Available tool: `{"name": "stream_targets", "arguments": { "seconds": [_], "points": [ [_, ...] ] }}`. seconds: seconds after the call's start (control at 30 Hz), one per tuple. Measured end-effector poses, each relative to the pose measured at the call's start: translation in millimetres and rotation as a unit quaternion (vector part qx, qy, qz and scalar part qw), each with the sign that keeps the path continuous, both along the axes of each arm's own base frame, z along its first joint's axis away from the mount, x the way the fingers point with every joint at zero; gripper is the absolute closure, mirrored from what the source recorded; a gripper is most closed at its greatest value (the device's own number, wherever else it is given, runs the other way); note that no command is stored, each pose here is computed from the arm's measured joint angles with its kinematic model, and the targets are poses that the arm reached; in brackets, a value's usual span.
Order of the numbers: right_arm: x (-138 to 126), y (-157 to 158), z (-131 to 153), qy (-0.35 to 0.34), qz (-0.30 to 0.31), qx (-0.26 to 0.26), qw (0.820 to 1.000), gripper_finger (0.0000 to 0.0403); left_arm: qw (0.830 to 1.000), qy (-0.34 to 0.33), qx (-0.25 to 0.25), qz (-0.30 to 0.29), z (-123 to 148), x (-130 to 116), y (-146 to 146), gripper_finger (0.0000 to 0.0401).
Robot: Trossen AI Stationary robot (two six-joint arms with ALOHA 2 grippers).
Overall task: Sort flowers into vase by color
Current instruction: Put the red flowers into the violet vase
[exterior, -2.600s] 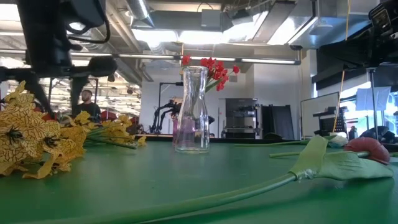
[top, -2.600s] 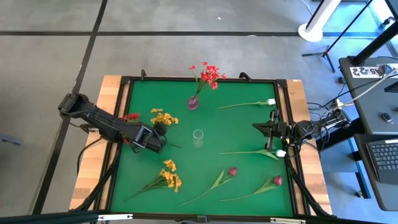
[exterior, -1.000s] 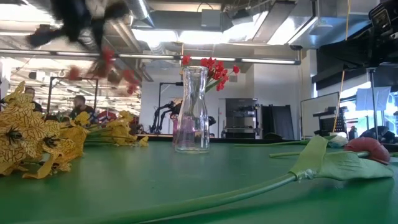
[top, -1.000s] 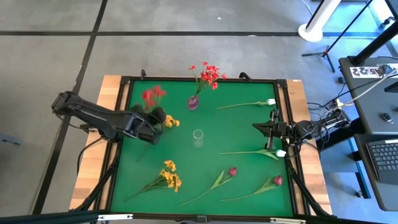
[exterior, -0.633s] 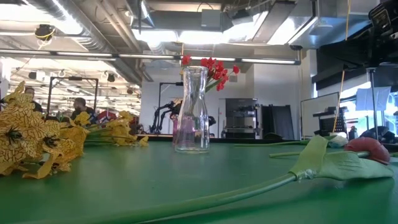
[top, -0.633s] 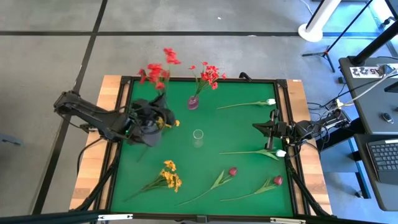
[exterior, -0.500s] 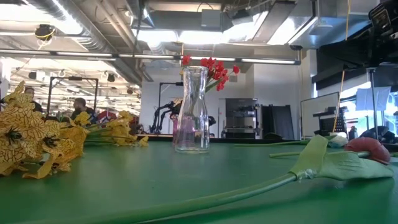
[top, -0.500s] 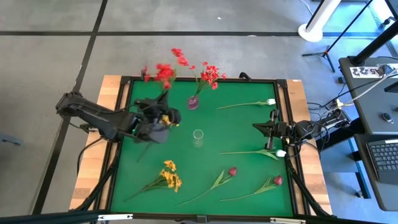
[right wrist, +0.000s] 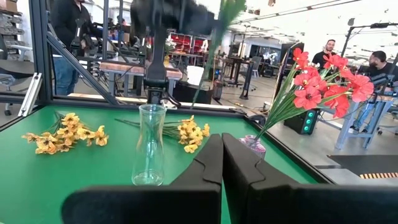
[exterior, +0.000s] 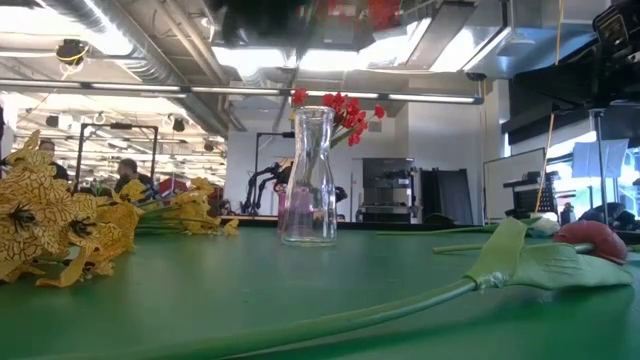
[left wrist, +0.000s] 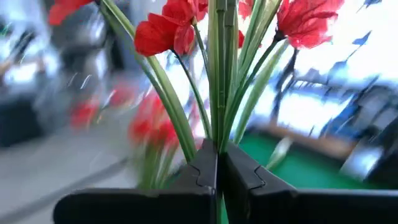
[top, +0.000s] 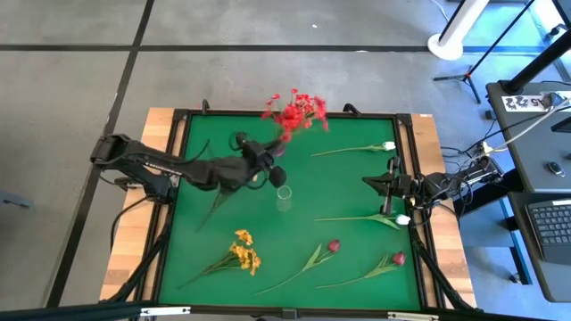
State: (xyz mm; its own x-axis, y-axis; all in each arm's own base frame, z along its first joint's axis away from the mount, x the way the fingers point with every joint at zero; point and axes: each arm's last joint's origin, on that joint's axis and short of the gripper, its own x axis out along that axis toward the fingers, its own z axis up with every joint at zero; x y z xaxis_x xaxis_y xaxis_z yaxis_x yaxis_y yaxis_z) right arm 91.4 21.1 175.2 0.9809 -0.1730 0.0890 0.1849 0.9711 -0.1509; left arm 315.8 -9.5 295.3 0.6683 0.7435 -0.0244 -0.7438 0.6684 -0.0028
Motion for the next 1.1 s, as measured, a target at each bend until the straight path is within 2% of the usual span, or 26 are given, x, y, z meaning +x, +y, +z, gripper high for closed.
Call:
{"name": "stream_targets", "arguments": {
  "seconds": [0.13,0.27,0.47,0.6,0.8,1.1],
  "points": [
    [0.0,0.0,0.0,0.000,0.000,0.000,1.000,0.0402,0.994,-0.072,0.069,-0.053,21.0,-6.5,1.1,0.0401],
    [0.0,0.0,0.0,0.000,0.000,0.000,1.000,0.0402,0.984,-0.107,0.100,-0.101,15.0,-10.3,21.0,0.0401],
    [0.0,0.0,0.1,0.000,0.000,0.000,1.000,0.0402,0.989,-0.112,0.047,-0.086,-24.1,-25.9,77.7,0.0401],
    [0.0,0.0,0.0,0.000,0.000,0.000,1.000,0.0402,0.988,-0.131,0.027,-0.083,-38.4,-39.8,102.9,0.0401],
    [0.0,0.0,0.0,0.000,0.000,0.000,1.000,0.0402,0.988,-0.127,0.027,-0.088,-46.8,-43.6,121.2,0.0401],
    [0.0,0.0,0.0,0.000,0.000,0.000,1.000,0.0402,0.990,-0.107,0.021,-0.085,-77.0,-34.0,140.5,0.0401]
  ]
}}
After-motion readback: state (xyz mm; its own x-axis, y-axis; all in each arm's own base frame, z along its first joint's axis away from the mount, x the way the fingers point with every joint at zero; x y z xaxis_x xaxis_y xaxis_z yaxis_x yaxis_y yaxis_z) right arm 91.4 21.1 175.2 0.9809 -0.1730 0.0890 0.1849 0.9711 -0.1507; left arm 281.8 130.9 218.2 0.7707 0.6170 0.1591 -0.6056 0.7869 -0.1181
